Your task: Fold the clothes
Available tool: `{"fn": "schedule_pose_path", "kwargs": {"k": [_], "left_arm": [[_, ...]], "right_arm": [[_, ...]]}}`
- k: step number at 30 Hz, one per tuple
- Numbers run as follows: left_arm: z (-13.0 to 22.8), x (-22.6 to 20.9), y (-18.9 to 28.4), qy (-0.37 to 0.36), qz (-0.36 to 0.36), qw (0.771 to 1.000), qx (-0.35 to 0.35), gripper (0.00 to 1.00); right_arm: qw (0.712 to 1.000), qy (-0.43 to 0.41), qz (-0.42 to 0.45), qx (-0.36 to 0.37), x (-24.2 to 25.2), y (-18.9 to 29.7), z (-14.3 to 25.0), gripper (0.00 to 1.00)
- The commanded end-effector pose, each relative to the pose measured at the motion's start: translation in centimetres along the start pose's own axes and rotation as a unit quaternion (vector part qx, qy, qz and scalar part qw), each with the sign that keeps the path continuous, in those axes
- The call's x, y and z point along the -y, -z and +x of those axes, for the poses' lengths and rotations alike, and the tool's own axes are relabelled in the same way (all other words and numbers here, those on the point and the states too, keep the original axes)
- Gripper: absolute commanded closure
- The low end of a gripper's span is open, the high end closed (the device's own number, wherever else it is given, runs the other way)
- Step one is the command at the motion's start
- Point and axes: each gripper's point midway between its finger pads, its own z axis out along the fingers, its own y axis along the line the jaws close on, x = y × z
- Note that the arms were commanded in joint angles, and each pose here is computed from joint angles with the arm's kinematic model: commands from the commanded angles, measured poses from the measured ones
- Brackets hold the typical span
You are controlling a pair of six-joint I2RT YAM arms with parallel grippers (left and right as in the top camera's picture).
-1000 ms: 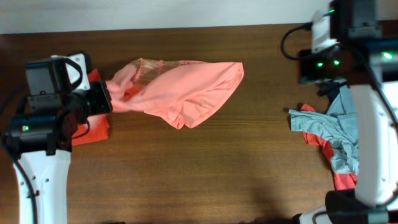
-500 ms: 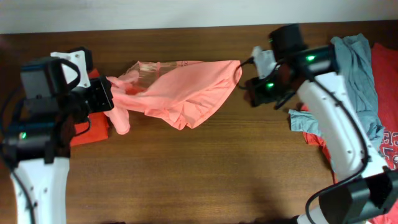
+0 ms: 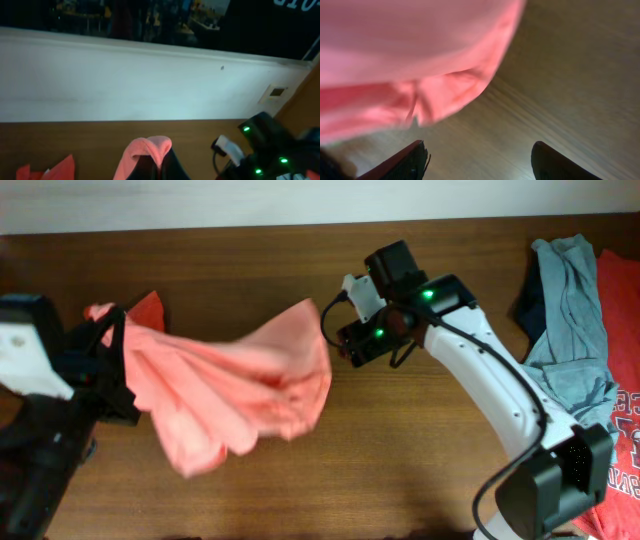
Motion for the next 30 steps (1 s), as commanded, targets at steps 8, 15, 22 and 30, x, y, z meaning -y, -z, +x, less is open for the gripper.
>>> {"fn": "schedule_pose_path", "kwargs": {"k": [8,15,22,30], "left_arm": [[0.6,-1.0,-1.5,0.008,-0.016,1.0,-0.018,1.0],[0.8,-1.8,-1.9,0.01,-0.035,0.999,-0.023,1.0],[-0.2,-1.7,-2.0,0.005,-0.032,0.999,-0.005,1.0],[-1.8,-1.6,-2.2,-0.004,-0.03,0.999,0.028,1.0]], "right_arm": [[0.983,0.145,-0.059,-0.1,-6.1,-5.1,4.2,0.23],[0.974,0.186,-0.068,-0.111,-8.4,-6.9,5.5,0.18],[0.959,0.23,-0.143,-0.083,-12.9,-6.9,5.2,0.15],[0.939,0.3,-0.16,-0.052,-17.4,-7.9,5.0,0.14]]}}
